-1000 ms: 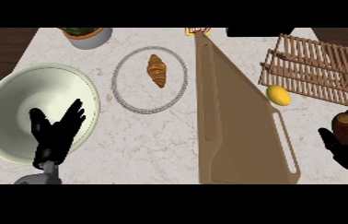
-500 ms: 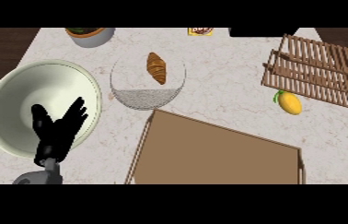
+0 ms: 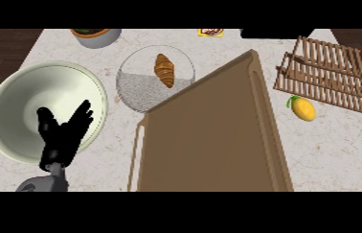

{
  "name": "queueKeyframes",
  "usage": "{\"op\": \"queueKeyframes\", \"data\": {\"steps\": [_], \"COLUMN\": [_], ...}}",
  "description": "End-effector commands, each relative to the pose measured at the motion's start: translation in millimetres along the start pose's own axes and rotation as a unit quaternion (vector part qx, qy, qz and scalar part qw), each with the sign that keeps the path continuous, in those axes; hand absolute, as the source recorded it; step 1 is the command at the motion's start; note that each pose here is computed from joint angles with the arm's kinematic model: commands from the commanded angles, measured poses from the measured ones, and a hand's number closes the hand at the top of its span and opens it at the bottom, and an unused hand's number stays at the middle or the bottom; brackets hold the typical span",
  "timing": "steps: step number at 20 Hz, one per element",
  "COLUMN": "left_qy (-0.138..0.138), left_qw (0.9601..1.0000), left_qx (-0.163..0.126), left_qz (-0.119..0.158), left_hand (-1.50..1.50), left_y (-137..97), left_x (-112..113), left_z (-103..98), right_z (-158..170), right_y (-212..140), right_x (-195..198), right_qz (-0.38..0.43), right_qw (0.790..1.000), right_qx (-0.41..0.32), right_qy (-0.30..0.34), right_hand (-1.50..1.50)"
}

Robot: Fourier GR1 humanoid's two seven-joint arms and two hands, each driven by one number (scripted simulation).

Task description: Pick the sweet potato from the tray and place it in the tiered shelf

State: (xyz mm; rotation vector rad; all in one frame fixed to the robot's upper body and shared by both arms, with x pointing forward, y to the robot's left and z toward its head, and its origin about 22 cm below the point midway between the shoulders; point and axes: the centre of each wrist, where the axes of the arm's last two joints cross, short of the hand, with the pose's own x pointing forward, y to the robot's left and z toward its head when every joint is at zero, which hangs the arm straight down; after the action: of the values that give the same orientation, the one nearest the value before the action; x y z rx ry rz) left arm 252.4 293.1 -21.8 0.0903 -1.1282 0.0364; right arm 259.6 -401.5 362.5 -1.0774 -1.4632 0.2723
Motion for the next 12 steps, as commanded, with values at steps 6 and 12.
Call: {"op": "queueKeyframes", "data": {"steps": [6, 12], "left_qy": [0.009, 0.007], "left_qw": [0.9999, 0.9999], "left_qx": [-0.004, -0.007], "left_qz": [0.004, -0.003], "left_hand": [0.00, 0.00], "left_y": [-8, -1], "left_x": [-19, 6], "left_z": [-3, -6], "right_z": [-53, -71], "right_y": [18, 42], "right_x": [-18, -50], "right_qz": [0.035, 0.051], "right_qw": [0.998, 0.997], "right_qx": [0.048, 0.048], "right_qy": [-0.006, -0.017], "right_hand": [1.50, 1.50]}}
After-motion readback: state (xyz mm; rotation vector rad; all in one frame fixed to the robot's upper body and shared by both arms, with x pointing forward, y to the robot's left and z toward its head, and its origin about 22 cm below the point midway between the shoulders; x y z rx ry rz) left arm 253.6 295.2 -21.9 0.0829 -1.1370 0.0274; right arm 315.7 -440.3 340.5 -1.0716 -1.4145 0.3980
